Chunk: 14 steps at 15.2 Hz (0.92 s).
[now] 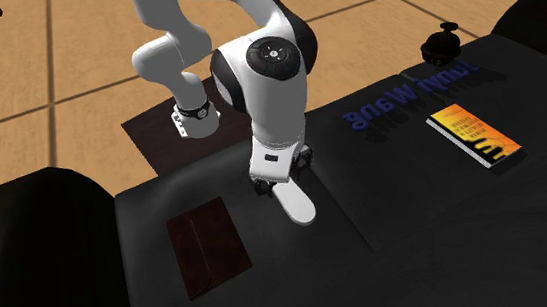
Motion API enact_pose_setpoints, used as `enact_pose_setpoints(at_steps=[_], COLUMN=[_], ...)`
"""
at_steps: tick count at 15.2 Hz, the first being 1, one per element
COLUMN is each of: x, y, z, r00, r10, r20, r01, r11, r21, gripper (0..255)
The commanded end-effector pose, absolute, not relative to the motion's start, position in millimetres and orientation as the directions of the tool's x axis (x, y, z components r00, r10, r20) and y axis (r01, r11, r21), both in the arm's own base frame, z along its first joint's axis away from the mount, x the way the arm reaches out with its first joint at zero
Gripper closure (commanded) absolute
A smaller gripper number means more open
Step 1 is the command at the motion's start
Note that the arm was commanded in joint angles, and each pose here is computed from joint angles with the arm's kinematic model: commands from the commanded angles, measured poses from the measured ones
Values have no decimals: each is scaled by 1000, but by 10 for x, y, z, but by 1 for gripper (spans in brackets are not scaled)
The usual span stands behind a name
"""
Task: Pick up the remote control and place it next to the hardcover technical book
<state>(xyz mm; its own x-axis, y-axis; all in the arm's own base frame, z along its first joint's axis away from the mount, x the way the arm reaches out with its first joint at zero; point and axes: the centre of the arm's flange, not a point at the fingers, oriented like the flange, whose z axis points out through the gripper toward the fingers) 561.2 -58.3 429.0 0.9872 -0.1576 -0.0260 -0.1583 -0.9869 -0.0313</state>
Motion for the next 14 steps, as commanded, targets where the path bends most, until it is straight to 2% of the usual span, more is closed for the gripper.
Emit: enact_pose_setpoints(at_steps=[1, 14], x=[5663, 6028], y=[-389, 1287], z=[4309, 4320], r00=[987, 987], r10=[-158, -158], r20=[-26, -26], r01=[-158, -158], r11=[-987, -987], r21=[-31, -31], gripper=[255, 255])
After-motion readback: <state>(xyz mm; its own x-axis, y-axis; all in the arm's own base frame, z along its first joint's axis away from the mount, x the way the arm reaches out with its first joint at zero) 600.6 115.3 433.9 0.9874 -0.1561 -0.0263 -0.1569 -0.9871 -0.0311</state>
